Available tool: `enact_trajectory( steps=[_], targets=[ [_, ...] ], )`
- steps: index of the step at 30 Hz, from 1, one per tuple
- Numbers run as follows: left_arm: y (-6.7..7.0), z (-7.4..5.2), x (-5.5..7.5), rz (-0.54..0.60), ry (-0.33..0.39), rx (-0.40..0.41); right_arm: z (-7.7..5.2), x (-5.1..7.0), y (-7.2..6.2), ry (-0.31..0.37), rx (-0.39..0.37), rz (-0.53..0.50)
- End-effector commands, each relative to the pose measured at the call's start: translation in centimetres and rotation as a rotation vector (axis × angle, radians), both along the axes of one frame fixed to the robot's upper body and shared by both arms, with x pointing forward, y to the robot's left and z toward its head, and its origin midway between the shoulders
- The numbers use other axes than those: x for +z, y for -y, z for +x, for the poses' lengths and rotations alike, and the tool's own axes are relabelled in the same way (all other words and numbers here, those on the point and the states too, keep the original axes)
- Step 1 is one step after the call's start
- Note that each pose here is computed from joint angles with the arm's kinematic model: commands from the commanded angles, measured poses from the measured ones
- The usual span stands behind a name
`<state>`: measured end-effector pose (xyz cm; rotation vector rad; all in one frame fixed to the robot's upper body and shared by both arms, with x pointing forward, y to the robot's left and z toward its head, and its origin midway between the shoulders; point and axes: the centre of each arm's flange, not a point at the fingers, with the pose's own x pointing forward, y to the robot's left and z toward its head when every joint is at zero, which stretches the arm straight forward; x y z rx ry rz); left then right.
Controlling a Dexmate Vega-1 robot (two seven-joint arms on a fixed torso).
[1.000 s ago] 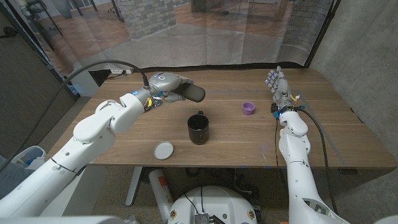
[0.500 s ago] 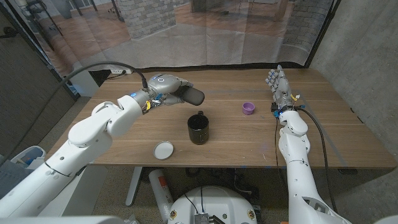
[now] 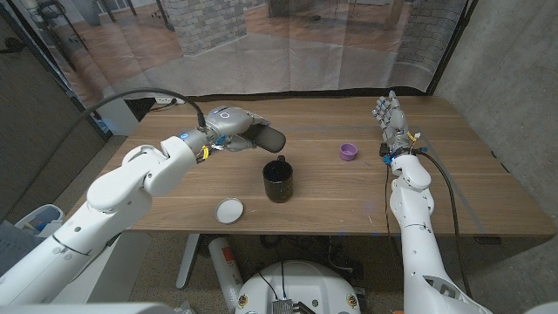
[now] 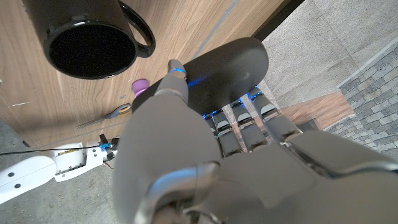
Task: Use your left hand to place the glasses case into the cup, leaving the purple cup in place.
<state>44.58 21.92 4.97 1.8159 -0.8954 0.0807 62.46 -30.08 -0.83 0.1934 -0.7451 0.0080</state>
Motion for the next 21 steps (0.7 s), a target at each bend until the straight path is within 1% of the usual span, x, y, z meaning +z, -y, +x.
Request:
enact_trajectory(
  steps=[1,7,15,21],
  targets=[
    [0.1,-1.5,-0.1,0.045,0.014,0.014,-0.1,0.0,-0.2,0.006,0.005,0.008],
    [0.3,-1.8,-0.1,0.063,0.022,0.02,-0.3,-0.2,0.0,0.005,0.003,0.014],
    [0.6,-2.6,0.4,0.093,0.047,0.033,-1.0,0.0,0.6,0.023,-0.008,0.02],
    [0.7,-2.9,0.5,0.115,0.066,0.049,-1.2,-0.2,0.8,0.022,-0.01,0.025]
  ],
)
